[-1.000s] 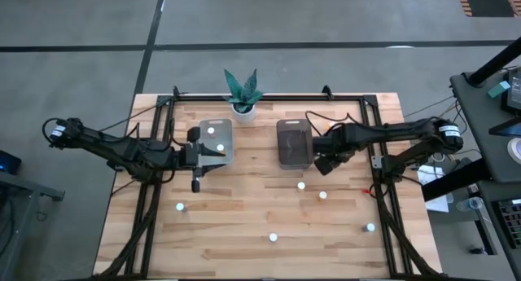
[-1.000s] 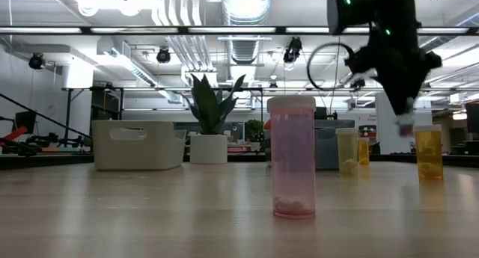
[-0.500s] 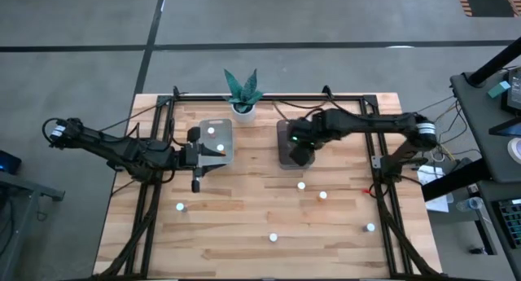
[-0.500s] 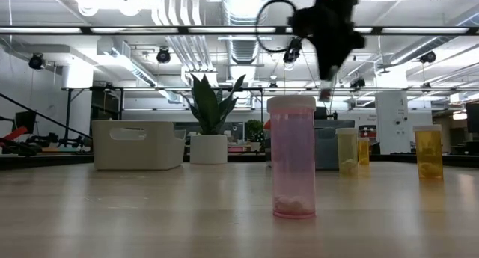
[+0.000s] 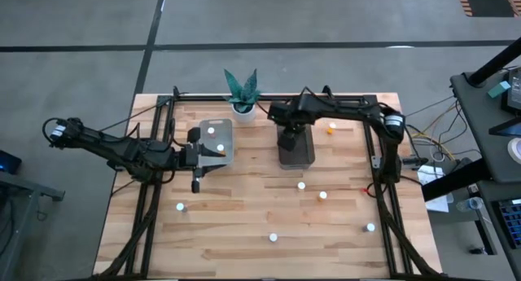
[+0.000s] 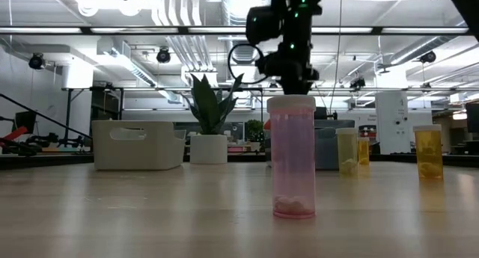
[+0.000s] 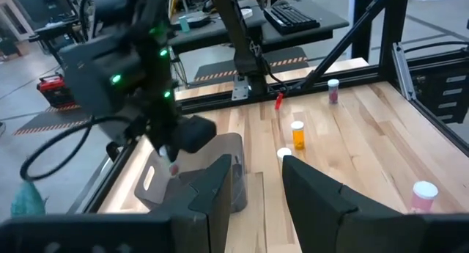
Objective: Pick and place medicine bottles into bin by pill shape (circle, oval)
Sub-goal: Put the top blue capsule bottle into the black bin
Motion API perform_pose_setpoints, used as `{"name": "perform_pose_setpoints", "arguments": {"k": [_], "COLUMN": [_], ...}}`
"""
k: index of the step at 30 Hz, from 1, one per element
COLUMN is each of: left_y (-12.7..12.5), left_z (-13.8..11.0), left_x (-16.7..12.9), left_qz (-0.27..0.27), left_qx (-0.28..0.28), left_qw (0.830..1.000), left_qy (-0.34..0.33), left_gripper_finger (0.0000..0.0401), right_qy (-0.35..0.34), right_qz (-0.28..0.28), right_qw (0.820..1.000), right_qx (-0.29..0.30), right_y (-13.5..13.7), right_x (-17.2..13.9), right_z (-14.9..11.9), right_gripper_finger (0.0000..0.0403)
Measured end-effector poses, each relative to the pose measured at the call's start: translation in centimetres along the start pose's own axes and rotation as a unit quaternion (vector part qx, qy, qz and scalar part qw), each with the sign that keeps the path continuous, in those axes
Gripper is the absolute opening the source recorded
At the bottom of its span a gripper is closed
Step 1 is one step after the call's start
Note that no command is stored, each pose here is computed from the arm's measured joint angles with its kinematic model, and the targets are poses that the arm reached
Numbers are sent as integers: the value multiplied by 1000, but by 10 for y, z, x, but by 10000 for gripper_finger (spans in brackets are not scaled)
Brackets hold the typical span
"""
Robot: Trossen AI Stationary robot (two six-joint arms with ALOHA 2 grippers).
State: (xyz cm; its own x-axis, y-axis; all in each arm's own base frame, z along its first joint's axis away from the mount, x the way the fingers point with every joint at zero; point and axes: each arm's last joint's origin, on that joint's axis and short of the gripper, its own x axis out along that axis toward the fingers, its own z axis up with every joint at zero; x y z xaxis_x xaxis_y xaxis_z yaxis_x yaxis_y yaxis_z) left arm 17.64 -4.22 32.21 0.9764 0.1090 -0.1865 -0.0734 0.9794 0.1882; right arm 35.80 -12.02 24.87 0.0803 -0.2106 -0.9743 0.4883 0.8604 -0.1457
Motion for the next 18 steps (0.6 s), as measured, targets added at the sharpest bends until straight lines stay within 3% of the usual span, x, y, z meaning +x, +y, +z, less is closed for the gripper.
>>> {"name": "perform_pose_setpoints", "arguments": {"k": [8,18], "left_y": [0,0], "left_z": [0,0], "left_x": [0,0], "left_qz": [0,-1], "left_qx": [3,3], "left_qw": [1000,1000], "left_qy": [0,0], "left_gripper_finger": [106,106], "right_qy": [3,9], "right_qz": [20,41], "right_qw": [1000,999], "right_qx": [-3,-20], "right_y": [-12,-9], "right_x": [23,36], "right_z": [11,13], "right_gripper_finger": [106,106]}}
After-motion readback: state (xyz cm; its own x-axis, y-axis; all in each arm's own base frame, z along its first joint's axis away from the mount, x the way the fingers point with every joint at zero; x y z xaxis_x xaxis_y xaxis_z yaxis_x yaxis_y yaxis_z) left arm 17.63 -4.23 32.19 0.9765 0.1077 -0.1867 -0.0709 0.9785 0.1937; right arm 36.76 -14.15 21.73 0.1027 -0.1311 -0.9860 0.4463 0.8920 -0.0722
